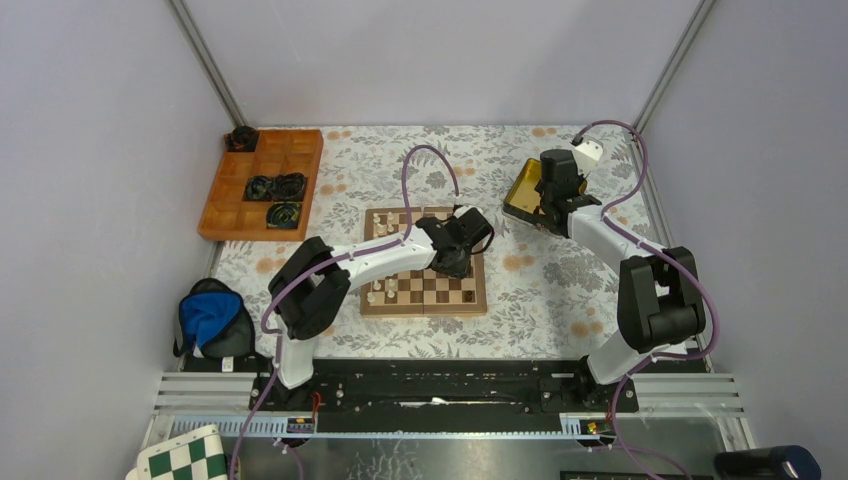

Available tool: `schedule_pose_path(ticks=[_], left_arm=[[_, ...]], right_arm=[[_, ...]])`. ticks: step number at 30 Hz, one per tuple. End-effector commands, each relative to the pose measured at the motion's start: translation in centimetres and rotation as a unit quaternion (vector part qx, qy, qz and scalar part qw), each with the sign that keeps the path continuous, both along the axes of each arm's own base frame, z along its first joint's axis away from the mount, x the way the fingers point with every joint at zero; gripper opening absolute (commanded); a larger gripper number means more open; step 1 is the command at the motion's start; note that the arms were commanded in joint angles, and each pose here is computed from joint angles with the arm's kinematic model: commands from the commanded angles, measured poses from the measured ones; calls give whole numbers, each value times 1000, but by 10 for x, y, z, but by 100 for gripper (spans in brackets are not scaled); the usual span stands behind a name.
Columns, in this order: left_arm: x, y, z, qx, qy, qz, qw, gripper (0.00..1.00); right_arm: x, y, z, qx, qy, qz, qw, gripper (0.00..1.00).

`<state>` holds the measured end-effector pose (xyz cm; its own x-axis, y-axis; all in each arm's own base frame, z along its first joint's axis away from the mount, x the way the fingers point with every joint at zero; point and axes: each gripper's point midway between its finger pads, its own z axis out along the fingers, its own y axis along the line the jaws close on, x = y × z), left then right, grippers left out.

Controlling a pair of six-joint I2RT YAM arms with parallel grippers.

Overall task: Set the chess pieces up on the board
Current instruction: Move the chess piece to the chessboard.

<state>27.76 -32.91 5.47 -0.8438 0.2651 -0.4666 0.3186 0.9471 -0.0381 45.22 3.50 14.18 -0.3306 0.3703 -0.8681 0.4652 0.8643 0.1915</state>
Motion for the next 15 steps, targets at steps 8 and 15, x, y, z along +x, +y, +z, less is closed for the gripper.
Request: schedule_pose_path(ticks=[8, 15], left_arm=[[7, 1, 75, -51, -58, 25, 997, 45], [8, 10, 110, -73, -89, 45, 992, 57]], right_arm=[[19, -20, 3, 9, 1, -29, 1000, 47], [37, -32, -25, 31, 55, -34, 997, 57]])
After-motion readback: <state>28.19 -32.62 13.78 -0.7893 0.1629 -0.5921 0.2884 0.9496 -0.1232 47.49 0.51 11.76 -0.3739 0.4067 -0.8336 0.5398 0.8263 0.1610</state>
